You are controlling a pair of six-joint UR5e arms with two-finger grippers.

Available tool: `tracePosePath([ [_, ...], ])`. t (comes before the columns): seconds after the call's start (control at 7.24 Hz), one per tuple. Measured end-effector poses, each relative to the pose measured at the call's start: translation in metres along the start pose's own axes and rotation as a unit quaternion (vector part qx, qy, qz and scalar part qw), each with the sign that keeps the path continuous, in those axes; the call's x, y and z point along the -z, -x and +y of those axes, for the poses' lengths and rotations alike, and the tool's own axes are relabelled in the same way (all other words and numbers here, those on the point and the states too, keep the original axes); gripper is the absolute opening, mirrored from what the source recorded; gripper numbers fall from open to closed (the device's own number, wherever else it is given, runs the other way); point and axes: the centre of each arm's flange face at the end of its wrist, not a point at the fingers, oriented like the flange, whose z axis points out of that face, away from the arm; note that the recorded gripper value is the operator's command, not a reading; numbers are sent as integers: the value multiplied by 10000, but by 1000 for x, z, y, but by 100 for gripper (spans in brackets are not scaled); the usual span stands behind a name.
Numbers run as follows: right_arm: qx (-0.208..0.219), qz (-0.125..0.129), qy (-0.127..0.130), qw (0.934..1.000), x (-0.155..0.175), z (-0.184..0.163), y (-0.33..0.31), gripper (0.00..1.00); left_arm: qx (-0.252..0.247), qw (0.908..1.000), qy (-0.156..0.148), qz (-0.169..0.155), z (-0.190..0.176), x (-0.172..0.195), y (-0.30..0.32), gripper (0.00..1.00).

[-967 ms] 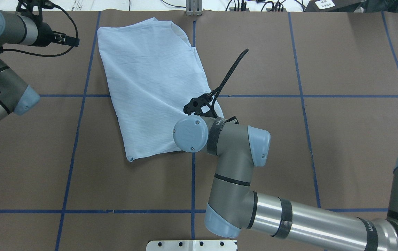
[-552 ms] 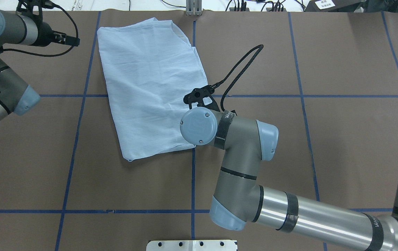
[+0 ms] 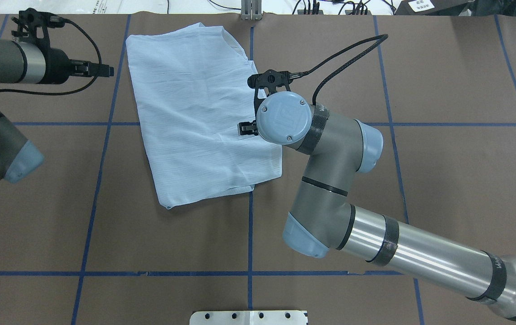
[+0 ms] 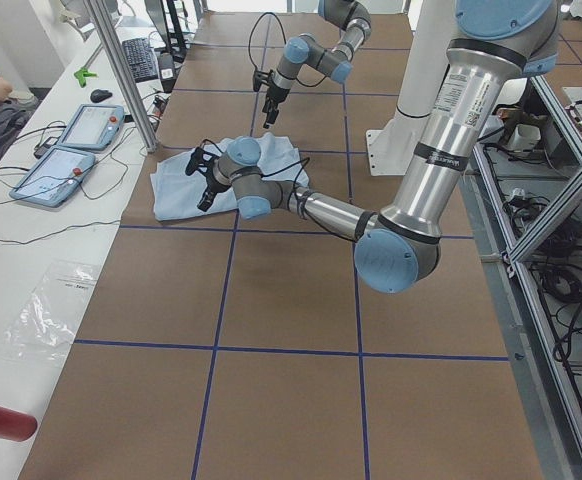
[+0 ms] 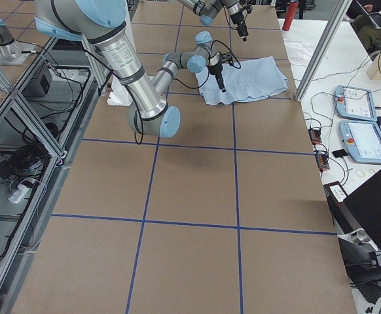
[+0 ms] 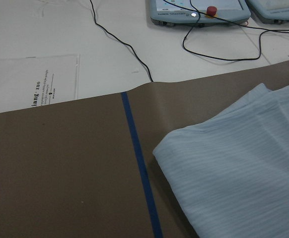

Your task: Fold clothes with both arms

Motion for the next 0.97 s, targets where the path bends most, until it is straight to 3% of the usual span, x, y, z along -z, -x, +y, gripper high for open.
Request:
tracePosePath([
  [0.28, -655, -186, -52, 9977, 5, -8, -3, 100, 1066, 9934, 286, 317, 80, 22, -48, 100],
  [0.41, -786, -242, -75, 9966, 4, -8, -6, 100, 1626, 9856, 386, 270, 117, 20, -73, 100],
  [0.69, -851, -289, -106, 9959, 2, -6, -11, 100, 2181, 9738, 628, -151, 165, 12, -117, 97],
  [0.97, -861, -278, -119, 9958, 0, -5, -13, 100, 2267, 9682, 852, -620, 191, -2, -169, 86],
])
